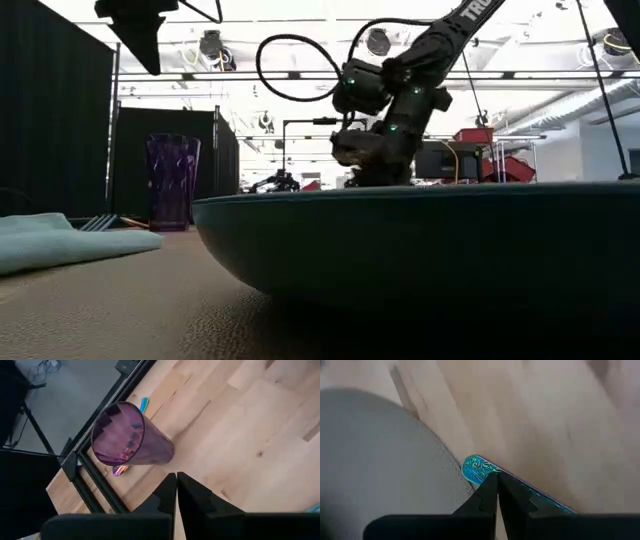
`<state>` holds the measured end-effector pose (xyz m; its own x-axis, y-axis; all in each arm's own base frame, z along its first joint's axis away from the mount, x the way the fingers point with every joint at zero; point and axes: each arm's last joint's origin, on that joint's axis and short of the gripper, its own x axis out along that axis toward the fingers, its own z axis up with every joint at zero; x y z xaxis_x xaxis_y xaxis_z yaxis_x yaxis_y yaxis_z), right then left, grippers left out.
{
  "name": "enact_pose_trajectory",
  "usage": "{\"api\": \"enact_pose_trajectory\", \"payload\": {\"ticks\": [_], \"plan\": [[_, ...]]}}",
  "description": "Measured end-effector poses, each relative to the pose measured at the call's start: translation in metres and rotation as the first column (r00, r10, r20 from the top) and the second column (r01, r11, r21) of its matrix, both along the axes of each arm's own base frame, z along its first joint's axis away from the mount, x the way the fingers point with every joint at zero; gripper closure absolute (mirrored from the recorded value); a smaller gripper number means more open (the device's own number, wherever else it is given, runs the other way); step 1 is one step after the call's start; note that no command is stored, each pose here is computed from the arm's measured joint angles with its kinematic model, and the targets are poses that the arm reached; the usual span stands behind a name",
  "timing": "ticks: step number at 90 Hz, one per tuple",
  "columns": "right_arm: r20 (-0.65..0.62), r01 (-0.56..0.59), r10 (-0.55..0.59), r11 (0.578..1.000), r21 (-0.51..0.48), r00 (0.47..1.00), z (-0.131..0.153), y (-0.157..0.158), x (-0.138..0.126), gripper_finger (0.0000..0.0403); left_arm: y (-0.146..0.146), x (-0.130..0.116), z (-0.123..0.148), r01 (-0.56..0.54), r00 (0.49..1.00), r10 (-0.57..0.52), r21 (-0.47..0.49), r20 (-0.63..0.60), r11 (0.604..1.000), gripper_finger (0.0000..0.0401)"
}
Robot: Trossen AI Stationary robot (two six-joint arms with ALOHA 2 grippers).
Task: Set table place
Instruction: Move the blue knife from the top of the blue napkin
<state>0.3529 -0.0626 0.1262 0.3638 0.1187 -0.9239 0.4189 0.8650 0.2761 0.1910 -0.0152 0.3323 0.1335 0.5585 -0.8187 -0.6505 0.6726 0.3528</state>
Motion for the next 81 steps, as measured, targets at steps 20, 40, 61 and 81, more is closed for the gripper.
{"api": "enact_pose_trajectory", "payload": {"ticks": [20,40,61,81], "plan": [[-0.18,-0.027,0.032,0.999,0.033,0.983,-0.002,0.005,-0.017,0.0403,-0.002,0.0,0.0,0.012,1.0,-0.012,-0.008,-0.002,1.0,0.0401],[-0.278,-0.043,0.056,0.998,0.052,0.959,0.003,0.01,-0.03,0.0403,-0.007,-0.001,0.0,0.031,1.0,-0.031,-0.01,0.001,0.999,0.0401],[-0.466,0.015,-0.031,0.999,-0.038,0.884,0.013,-0.007,-0.057,0.0403,-0.01,-0.001,0.0,0.047,0.999,-0.047,-0.017,0.002,0.999,0.0401],[-0.561,0.028,-0.048,0.999,-0.044,0.827,0.013,-0.008,-0.072,0.0403,-0.015,-0.002,0.0,0.053,0.999,-0.053,-0.022,0.015,0.998,0.0401]]}}
